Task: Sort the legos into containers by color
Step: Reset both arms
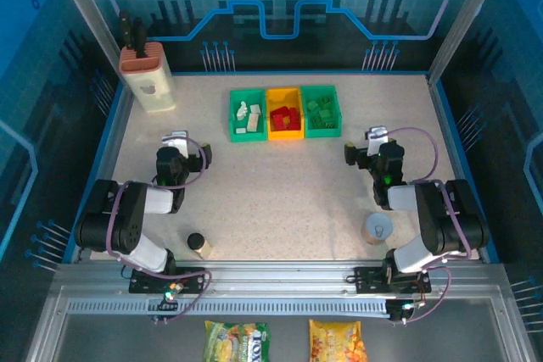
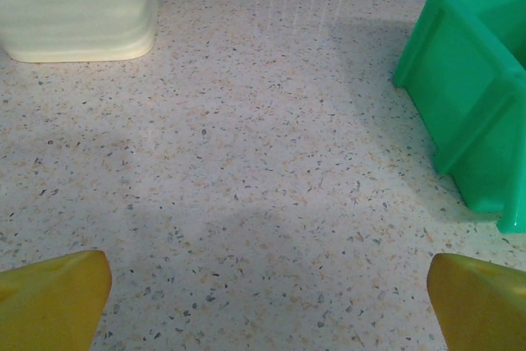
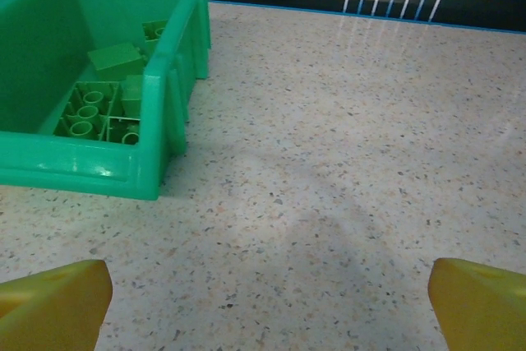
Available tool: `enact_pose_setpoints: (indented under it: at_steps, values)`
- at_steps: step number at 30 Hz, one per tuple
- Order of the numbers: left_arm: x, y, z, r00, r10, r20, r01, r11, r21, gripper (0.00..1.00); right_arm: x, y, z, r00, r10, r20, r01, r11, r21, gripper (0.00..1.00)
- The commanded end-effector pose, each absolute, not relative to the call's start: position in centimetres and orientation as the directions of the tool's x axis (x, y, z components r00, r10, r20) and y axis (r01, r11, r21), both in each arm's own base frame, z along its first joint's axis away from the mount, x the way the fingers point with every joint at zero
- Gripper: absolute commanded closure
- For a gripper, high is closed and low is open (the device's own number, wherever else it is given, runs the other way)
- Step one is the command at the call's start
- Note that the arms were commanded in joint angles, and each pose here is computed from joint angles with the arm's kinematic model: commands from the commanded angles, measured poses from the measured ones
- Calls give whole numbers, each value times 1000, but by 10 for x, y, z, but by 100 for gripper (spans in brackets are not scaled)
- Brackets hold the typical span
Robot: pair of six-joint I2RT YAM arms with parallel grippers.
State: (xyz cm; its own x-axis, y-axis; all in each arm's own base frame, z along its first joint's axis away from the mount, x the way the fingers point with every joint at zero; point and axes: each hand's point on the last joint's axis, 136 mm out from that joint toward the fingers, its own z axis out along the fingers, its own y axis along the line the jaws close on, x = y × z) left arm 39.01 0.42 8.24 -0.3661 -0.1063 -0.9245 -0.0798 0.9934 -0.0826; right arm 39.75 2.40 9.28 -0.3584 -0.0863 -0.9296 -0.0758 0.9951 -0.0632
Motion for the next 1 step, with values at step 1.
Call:
enact_pose_setpoints:
  at_steps: [1]
  values:
    - [399,1,95,-325,-89,-942,-48,996,-77,1,399,31,97,-331,-100,-938,-114,991,-65,0]
